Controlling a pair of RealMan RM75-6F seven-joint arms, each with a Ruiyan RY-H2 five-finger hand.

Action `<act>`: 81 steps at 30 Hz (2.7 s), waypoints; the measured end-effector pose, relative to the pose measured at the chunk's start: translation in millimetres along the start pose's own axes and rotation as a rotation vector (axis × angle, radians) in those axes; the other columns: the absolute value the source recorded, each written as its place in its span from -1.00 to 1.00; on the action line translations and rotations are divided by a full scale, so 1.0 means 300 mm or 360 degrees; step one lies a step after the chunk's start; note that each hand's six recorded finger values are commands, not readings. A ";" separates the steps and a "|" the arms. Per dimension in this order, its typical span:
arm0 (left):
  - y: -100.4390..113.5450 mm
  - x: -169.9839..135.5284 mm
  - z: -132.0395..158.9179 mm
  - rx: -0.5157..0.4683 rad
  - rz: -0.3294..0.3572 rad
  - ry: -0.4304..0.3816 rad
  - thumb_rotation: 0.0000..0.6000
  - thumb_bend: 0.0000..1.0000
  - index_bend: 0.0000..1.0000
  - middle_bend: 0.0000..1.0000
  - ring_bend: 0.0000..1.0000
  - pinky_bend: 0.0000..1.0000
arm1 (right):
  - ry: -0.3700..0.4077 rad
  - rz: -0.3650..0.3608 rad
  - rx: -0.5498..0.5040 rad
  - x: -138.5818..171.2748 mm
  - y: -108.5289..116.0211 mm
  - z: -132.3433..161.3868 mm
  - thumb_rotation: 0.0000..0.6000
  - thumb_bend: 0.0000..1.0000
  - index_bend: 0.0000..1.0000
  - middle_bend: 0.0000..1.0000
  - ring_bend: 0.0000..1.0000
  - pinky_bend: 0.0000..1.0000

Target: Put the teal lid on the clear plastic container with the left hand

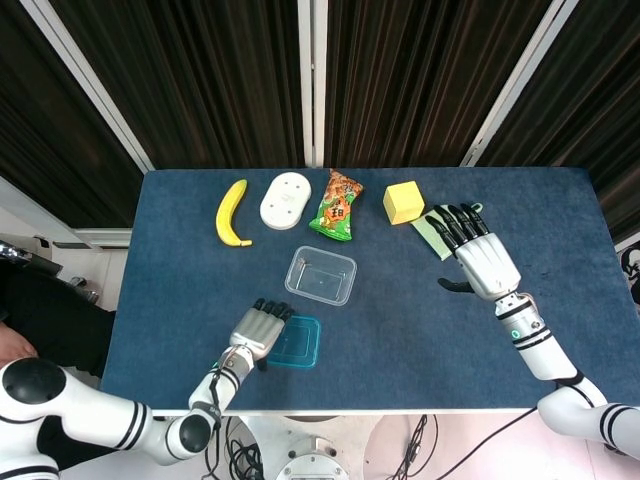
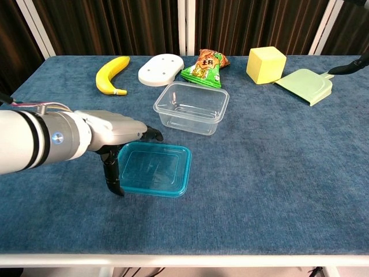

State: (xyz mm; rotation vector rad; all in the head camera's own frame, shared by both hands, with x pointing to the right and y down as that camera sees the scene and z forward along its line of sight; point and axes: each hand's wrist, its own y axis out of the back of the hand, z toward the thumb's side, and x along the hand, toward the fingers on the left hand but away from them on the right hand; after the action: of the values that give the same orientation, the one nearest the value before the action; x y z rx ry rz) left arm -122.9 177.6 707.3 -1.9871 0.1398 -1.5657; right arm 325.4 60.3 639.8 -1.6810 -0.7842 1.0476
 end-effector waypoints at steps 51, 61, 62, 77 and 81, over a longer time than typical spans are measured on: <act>0.493 0.168 -0.015 0.0229 0.0379 -0.0304 1.00 -0.70 -0.29 -0.70 -1.00 -0.94 | -0.0293 -0.0084 -0.0102 0.205 0.049 -0.129 1.00 -1.00 -1.00 -1.00 -1.00 -1.00; 0.470 0.263 0.051 0.0304 0.0219 -0.0328 1.00 -0.70 -0.33 -0.71 -1.00 -0.96 | -0.0345 -0.0056 -0.0121 0.220 0.029 -0.150 1.00 -1.00 -1.00 -1.00 -1.00 -1.00; 0.471 0.268 0.050 0.0302 0.0214 -0.0323 1.00 -0.70 -0.33 -0.71 -1.00 -0.96 | -0.0346 -0.0055 -0.0123 0.220 0.028 -0.150 1.00 -1.00 -1.00 -1.00 -1.00 -1.00; 0.479 0.292 0.060 0.0218 0.0149 -0.0263 1.00 -0.70 -0.36 -0.71 -1.00 -0.96 | -0.0349 -0.0046 -0.0127 0.221 0.016 -0.151 1.00 -1.00 -1.00 -1.00 -1.00 -1.00; 0.480 0.296 0.070 0.0247 0.0149 -0.0249 1.00 -0.70 -0.36 -0.71 -1.00 -0.96 | -0.0345 -0.0048 -0.0123 0.225 0.017 -0.149 1.00 -1.00 -1.00 -1.00 -1.00 -1.00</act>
State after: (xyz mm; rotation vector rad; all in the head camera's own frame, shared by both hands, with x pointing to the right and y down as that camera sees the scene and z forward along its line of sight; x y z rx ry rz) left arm -37.8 29.8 706.8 -1.9427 0.0462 -1.3166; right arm 394.7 99.3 623.1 -1.6317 -0.9980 1.2054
